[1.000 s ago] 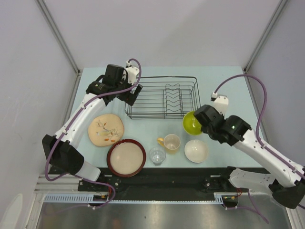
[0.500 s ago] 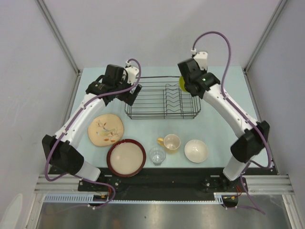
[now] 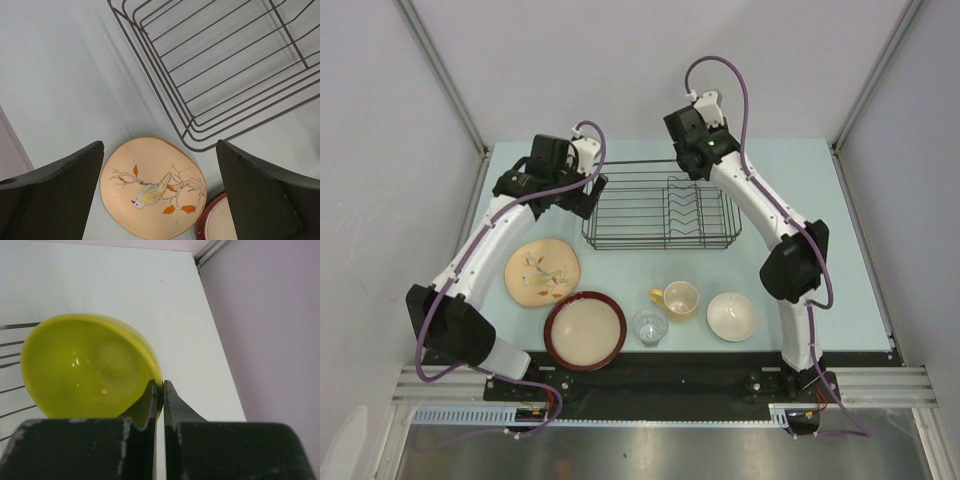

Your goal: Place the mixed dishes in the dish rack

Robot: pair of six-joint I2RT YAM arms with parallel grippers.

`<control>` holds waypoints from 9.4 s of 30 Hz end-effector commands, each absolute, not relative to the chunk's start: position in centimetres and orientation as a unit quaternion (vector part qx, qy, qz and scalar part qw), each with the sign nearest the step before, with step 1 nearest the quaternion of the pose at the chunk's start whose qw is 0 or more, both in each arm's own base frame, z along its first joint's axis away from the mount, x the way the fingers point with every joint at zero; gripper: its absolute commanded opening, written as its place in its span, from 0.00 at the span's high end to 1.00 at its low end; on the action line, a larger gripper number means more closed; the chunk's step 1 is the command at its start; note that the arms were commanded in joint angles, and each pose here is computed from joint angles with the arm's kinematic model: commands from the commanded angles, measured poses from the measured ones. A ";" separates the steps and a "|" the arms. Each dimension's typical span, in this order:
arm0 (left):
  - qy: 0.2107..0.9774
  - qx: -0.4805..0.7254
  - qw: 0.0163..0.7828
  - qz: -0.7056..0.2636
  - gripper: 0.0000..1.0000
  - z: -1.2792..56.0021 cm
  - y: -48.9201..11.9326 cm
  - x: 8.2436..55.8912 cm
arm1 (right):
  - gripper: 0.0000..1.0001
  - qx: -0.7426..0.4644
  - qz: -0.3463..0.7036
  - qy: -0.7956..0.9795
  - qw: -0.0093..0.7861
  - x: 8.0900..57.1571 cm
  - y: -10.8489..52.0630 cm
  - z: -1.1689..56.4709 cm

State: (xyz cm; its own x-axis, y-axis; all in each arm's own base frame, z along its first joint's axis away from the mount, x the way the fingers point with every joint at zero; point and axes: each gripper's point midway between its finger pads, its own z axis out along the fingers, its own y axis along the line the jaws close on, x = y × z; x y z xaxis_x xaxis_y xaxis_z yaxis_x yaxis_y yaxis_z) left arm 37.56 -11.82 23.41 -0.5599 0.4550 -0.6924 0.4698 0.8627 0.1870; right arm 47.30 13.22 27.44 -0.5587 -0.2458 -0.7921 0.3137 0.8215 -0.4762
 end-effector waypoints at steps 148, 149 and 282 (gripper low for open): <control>0.874 0.240 0.422 -0.024 0.00 24.8 -10.2 37.0 | 1.00 0.045 -0.303 0.868 0.391 31.1 6.0 26.5; 0.875 0.242 0.419 -0.024 0.00 24.6 -10.2 36.9 | 1.00 0.048 -0.314 0.860 0.398 33.0 6.2 27.2; 0.901 0.203 0.379 0.057 0.00 19.8 -9.3 44.2 | 0.51 -0.269 0.191 0.921 0.206 17.2 29.0 15.9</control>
State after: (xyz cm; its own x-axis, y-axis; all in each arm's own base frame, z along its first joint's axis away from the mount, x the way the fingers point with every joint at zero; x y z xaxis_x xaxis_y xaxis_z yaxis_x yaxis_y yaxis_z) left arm 45.09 -8.44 13.40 -0.7159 0.4330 -0.5477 0.3290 0.9011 0.2825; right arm 17.58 27.05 17.28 -0.7694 -0.3859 -0.5090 -0.5455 0.8116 0.2092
